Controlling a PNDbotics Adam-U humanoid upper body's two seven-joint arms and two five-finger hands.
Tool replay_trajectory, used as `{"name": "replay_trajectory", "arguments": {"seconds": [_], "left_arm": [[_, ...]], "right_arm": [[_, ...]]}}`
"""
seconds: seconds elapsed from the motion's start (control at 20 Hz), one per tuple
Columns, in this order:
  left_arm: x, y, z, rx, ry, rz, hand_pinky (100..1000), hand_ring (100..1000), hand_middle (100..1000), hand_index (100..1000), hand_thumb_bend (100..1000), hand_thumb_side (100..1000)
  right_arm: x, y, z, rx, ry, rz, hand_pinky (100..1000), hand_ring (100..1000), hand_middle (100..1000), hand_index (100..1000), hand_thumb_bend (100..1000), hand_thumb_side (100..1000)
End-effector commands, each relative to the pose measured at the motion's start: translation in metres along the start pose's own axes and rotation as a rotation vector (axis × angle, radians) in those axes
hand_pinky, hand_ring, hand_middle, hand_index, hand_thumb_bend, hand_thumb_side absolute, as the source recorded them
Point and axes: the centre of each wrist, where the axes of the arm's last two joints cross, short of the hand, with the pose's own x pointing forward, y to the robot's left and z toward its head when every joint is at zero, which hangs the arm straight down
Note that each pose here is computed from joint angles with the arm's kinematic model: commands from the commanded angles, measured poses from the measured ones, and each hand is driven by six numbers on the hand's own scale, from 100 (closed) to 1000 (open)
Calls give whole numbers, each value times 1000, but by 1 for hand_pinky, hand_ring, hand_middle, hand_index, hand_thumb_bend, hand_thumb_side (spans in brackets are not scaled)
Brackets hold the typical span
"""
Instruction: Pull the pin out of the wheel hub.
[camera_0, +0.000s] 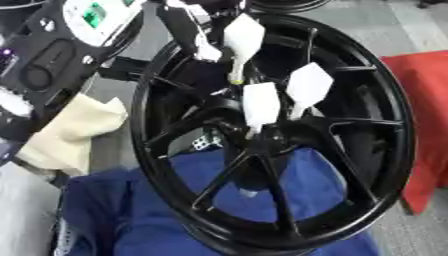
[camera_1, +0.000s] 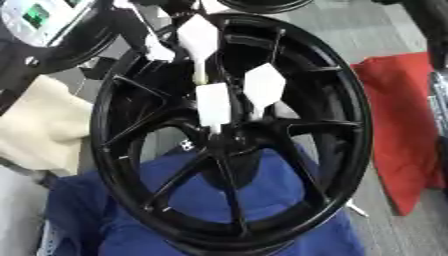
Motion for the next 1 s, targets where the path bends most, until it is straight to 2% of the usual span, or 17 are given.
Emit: {"name": "replay_trajectory", "arguments": {"seconds": [0.05,0.1,0.3,0.45,0.55,0.7,0.8,0.95,1.0], "left_arm": [[3,24,20,194,19,29,550,479,252,287,100,100],[2,27,24,244,23,47,529,456,223,260,100,100],[-2,47,56,454,34,114,532,461,225,273,100,101],[-18,58,100,626,88,141,539,467,235,290,100,108],[-35,59,139,740,163,154,541,471,245,307,100,111],[-60,46,206,903,302,166,540,477,257,331,100,115],[-72,29,248,988,391,168,550,482,266,345,100,110],[-81,3,287,1053,499,165,562,492,285,371,100,100],[-85,-5,296,1064,536,167,580,507,317,407,100,100]], "right_arm": [[6,-6,-3,-10,-18,-1,672,560,554,693,100,702],[6,-6,-3,-10,-20,1,672,560,555,694,100,700],[7,-8,-3,-10,-22,11,673,560,555,694,100,698],[6,-12,-3,-17,-18,26,673,560,555,694,100,698],[4,-17,-2,-25,-12,41,674,561,556,694,100,698],[3,-25,-1,-44,-7,66,675,562,557,695,100,695],[3,-30,-1,-62,-6,81,675,563,557,695,100,693],[5,-35,0,-85,-10,90,676,564,558,696,100,693],[5,-36,0,-91,-13,91,676,564,558,696,100,693]]}}
